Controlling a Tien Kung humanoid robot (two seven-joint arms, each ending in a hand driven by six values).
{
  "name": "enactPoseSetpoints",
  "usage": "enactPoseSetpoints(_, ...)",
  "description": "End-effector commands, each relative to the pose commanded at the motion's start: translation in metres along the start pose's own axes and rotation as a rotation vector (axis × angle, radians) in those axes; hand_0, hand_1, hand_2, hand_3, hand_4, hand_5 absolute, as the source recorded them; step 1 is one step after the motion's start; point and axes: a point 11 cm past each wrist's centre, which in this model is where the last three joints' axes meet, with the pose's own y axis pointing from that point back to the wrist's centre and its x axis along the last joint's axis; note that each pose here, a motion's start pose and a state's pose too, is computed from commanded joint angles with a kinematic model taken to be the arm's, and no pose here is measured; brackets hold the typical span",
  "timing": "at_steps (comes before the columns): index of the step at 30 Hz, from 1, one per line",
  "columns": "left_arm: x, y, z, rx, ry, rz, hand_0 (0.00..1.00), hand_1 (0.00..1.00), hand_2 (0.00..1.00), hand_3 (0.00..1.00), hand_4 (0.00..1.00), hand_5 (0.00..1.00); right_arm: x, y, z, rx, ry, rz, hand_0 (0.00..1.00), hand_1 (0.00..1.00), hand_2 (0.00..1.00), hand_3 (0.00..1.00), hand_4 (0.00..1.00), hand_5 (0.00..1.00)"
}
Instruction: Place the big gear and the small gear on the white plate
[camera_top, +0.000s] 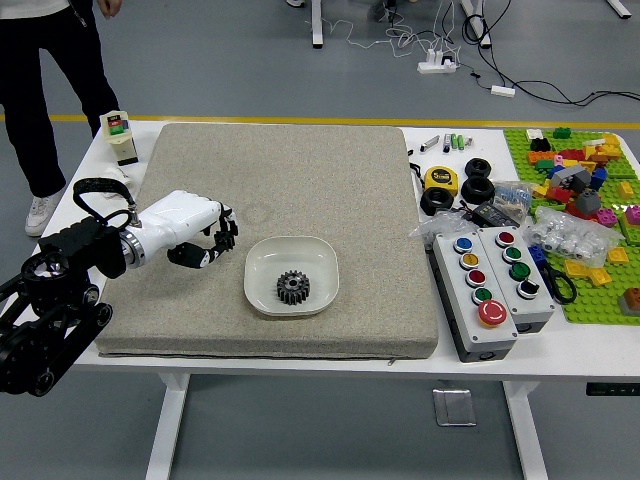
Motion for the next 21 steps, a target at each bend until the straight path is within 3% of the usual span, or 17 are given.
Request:
enactPoseSetpoints(2, 0.004, -0.002, 0.013, -0.036, -0.016, 0.020, 0.347, 0.459, 0.503, 0.559, 0.097, 0.002, 0.000, 0.000, 0.000, 0.000, 0.000, 0.000, 0.764, 0.806, 0.837, 0.784, 0.944, 0.798)
enactPoseSetpoints(3, 0.006, -0.003, 0.022, -0.059, -0.025, 0.034, 0.343, 0.461, 0.505, 0.568, 0.156, 0.002, 0.000, 0.000, 0.000, 0.000, 0.000, -0.001, 0.764, 0.806, 0.838, 0.785, 0.944, 0.797)
enactPoseSetpoints(8, 0.009, -0.009, 0.053, -0.144, -0.057, 0.085, 0.343, 0.461, 0.505, 0.568, 0.156, 0.002, 0.000, 0.000, -0.001, 0.001, 0.000, -0.001, 0.764, 0.806, 0.838, 0.785, 0.944, 0.797)
enactPoseSetpoints(9, 0.008, -0.010, 0.057, -0.154, -0.060, 0.090, 0.361, 0.494, 0.550, 0.607, 0.404, 0.002, 0.000, 0.000, -0.001, 0.001, 0.000, -0.001, 0.764, 0.805, 0.837, 0.785, 0.944, 0.797)
enactPoseSetpoints(14, 0.002, -0.019, 0.066, -0.167, -0.076, 0.092, 0.361, 0.494, 0.550, 0.607, 0.404, 0.002, 0.000, 0.000, -0.002, 0.003, 0.001, -0.001, 0.764, 0.805, 0.837, 0.785, 0.944, 0.797)
enactPoseSetpoints(15, 0.000, -0.021, 0.066, -0.164, -0.078, 0.093, 0.368, 0.538, 0.584, 0.634, 0.732, 0.102, 0.000, 0.000, -0.002, 0.004, 0.001, -0.001, 0.764, 0.805, 0.837, 0.785, 0.944, 0.797)
enactPoseSetpoints(20, -0.007, -0.030, 0.063, -0.138, -0.086, 0.095, 0.368, 0.538, 0.584, 0.634, 0.732, 0.102, 0.000, 0.000, -0.004, 0.007, 0.001, 0.000, 0.764, 0.805, 0.837, 0.785, 0.944, 0.797)
enactPoseSetpoints(21, -0.009, -0.032, 0.062, -0.131, -0.087, 0.096, 0.412, 0.614, 0.695, 0.724, 0.987, 0.220, 0.001, 0.000, -0.004, 0.007, 0.001, 0.000, 0.764, 0.806, 0.837, 0.784, 0.943, 0.797)
